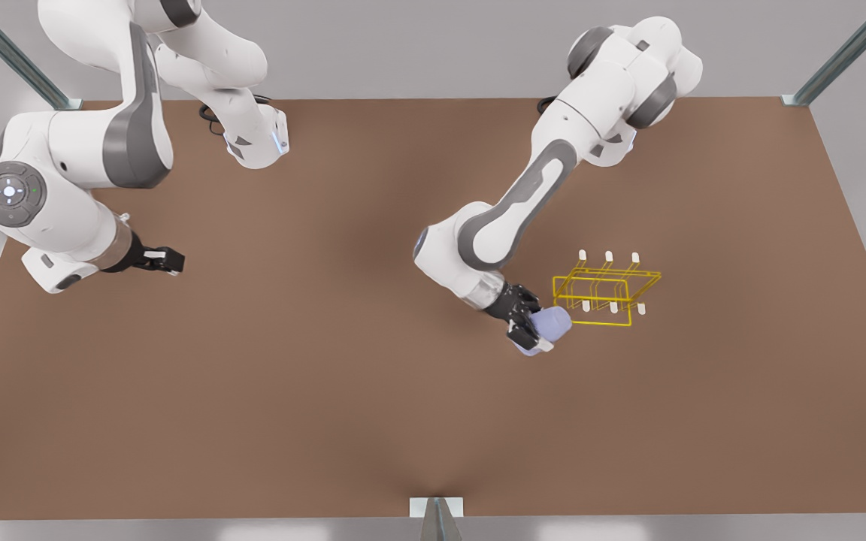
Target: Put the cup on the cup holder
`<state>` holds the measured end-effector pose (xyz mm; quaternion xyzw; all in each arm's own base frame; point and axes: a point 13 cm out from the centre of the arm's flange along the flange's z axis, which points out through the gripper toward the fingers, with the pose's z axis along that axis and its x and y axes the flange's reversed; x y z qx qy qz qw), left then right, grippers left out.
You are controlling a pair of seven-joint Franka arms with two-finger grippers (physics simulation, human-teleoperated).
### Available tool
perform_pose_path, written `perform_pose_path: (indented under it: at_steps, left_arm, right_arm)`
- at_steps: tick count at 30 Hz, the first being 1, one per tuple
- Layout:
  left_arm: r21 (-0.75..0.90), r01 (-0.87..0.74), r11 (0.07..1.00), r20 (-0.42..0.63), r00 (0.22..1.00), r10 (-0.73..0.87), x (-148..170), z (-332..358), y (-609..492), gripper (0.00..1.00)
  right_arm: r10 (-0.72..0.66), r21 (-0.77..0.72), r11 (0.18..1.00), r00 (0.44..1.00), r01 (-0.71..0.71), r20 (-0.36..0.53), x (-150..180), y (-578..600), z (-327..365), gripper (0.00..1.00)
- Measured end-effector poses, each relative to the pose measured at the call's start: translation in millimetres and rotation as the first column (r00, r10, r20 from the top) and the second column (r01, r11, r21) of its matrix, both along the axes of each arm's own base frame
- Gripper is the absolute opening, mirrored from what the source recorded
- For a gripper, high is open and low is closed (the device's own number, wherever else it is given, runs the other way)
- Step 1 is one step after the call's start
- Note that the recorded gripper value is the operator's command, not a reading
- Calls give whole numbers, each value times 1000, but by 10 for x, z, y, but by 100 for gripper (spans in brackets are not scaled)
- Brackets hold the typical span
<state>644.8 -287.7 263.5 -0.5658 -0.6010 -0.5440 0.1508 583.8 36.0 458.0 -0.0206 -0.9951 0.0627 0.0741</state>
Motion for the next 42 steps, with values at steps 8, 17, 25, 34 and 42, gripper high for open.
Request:
perform_pose_path:
  at_steps: [8, 17, 25, 34, 42]
  left_arm:
    - [543, -62, 837, 24, 998, 58, -276, 207, 756, 71]
    - [615, -85, 784, -80, 982, 169, -477, 4, 921, 71]
    - [597, -51, 801, -194, 959, 205, -432, -321, 960, 71]
    - [608, -36, 793, -225, 950, 216, -277, -307, 1147, 71]
    - [626, -10, 780, -255, 942, 217, -332, -360, 1152, 72]
  right_arm:
    - [-1, -3, 1000, 1000, 1, 1, 2, -8, 1, 100]
    - [-20, -1, 1000, 1000, 20, -1, 4, -109, -1, 100]
    - [-40, 2, 999, 999, 40, -5, -3, -219, -3, 100]
    - [-39, 1, 999, 999, 40, -7, -8, -222, -4, 100]
    - [-40, 0, 999, 999, 40, -9, -13, -228, -10, 100]
